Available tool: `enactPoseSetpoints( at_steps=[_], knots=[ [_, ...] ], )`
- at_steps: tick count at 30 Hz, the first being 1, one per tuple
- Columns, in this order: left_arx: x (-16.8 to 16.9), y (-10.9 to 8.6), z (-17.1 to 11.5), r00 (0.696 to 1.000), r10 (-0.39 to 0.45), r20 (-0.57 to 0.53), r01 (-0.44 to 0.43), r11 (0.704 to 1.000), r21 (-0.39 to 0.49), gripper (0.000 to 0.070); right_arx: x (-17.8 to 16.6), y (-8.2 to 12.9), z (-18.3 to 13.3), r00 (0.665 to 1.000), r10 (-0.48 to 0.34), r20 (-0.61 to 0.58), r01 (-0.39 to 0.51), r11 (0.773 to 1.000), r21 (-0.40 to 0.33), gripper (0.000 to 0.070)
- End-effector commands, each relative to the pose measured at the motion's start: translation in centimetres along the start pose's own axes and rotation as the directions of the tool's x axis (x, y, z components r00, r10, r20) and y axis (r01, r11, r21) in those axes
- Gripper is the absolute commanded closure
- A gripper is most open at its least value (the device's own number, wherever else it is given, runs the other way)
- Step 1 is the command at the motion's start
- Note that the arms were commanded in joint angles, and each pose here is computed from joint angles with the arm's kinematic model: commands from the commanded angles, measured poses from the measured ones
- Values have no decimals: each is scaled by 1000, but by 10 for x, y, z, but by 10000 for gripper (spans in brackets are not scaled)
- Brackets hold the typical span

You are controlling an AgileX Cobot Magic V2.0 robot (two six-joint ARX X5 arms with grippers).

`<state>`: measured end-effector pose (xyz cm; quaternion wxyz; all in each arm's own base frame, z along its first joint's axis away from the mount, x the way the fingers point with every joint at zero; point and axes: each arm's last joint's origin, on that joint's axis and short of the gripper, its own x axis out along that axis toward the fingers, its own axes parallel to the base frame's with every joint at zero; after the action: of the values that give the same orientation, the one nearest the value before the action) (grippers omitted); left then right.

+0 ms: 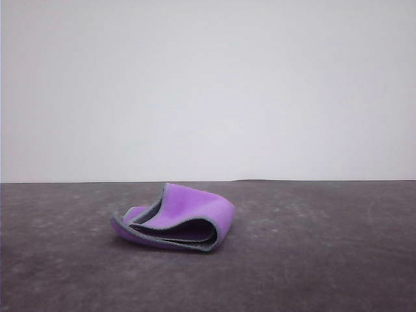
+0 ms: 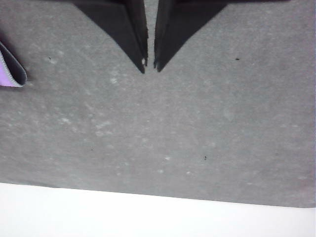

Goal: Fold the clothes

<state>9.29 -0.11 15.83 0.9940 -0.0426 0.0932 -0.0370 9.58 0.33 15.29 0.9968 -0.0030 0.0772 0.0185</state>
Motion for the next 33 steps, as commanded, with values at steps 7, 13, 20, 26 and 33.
enactPoseSetpoints(
  at_steps=[7, 13, 20, 26, 33],
  knots=[
    [1, 1, -6, 999, 9, -43, -9, 1000, -2, 683, 0, 0, 0, 1000, -1, 11, 1, 1000, -11, 695],
    [1, 1, -6, 999, 9, -43, -9, 1000, -2, 683, 0, 0, 0, 1000, -1, 11, 1, 1000, -12, 695],
    [1, 1, -6, 999, 9, -43, -9, 1000, -2, 683, 0, 0, 0, 1000, -1, 11, 1, 1000, -12, 695],
    [1, 1, -6, 999, 9, -43, -9, 1000, -2, 683, 0, 0, 0, 1000, -1, 11, 1, 1000, -12, 695],
    [1, 1, -6, 999, 9, -43, -9, 1000, -2, 683, 0, 0, 0, 1000, -1, 11, 1, 1000, -12, 695]
  ],
)
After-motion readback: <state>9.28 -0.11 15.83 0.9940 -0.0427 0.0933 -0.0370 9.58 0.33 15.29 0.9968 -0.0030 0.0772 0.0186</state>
